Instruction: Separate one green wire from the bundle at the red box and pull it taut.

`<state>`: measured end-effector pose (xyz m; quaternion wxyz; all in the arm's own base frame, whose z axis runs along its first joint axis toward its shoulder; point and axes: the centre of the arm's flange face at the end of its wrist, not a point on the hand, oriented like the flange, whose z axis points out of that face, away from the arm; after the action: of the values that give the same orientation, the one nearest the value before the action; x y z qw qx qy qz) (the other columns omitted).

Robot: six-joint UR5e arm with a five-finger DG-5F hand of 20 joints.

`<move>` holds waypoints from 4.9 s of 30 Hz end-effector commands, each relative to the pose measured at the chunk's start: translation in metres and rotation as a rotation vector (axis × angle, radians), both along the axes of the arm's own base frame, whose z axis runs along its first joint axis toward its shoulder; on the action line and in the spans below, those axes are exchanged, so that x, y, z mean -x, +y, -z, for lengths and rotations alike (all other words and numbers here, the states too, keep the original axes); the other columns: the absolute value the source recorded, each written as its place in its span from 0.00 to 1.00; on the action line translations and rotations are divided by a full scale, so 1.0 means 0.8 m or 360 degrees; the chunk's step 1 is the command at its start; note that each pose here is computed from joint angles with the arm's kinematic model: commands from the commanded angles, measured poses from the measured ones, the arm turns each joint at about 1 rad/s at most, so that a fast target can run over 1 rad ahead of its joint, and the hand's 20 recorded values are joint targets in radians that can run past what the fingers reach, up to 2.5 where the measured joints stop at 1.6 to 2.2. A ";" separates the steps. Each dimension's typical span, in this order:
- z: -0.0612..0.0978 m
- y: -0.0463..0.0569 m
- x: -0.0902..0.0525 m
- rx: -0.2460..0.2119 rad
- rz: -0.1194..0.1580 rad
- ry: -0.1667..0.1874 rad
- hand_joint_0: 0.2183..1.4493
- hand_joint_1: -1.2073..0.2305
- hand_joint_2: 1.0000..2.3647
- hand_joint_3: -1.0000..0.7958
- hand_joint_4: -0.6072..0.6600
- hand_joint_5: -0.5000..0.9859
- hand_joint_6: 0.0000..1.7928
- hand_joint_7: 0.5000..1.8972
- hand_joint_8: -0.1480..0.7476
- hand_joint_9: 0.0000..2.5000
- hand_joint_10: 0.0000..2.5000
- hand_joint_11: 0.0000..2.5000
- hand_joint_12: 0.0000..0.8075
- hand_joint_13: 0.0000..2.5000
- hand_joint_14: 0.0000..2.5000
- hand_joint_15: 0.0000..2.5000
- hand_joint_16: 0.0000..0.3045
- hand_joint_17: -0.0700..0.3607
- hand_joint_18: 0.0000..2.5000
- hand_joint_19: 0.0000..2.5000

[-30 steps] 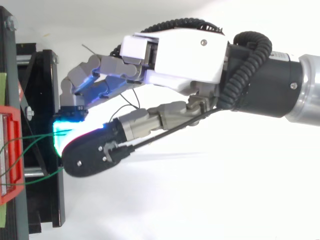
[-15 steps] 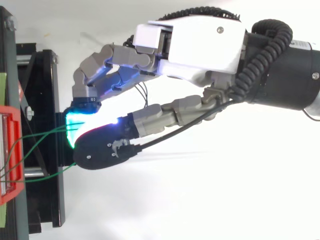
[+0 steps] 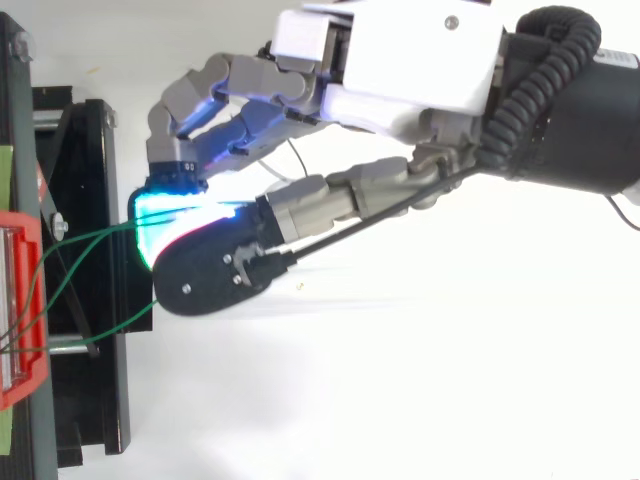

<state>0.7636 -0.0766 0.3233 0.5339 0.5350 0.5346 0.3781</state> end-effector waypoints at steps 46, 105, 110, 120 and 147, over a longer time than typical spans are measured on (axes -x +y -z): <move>-0.034 -0.020 0.013 0.0004 0.0011 0.0062 0.26 0.53 0.00 0.28 0.61 0.21 0.49 0.36 0.50 0.31 0.01 0.27 0.42 0.21 0.00 0.10 0.17 0.44 0.20 0.12; -0.038 -0.026 0.015 0.0006 0.0016 0.0091 0.27 0.43 0.01 0.40 0.61 0.21 0.49 0.40 0.49 0.31 0.01 0.27 0.41 0.21 0.00 0.10 0.17 0.43 0.18 0.13; -0.024 -0.026 0.019 0.0005 0.0019 0.0126 0.27 0.43 0.01 0.39 0.62 0.21 0.49 0.39 0.49 0.31 0.01 0.27 0.41 0.21 0.00 0.10 0.17 0.43 0.18 0.13; -0.024 -0.023 0.018 -0.0003 0.0015 0.0115 0.24 0.45 0.00 0.32 0.62 0.21 0.49 0.37 0.50 0.31 0.01 0.27 0.42 0.22 0.00 0.10 0.17 0.44 0.19 0.13; -0.024 -0.023 0.018 -0.0003 0.0015 0.0111 0.27 0.36 0.02 0.47 0.54 0.21 0.50 0.41 0.49 0.31 0.01 0.27 0.40 0.22 0.00 0.10 0.17 0.43 0.19 0.13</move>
<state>0.7495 -0.0948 0.3428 0.5162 0.5509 0.5499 0.3573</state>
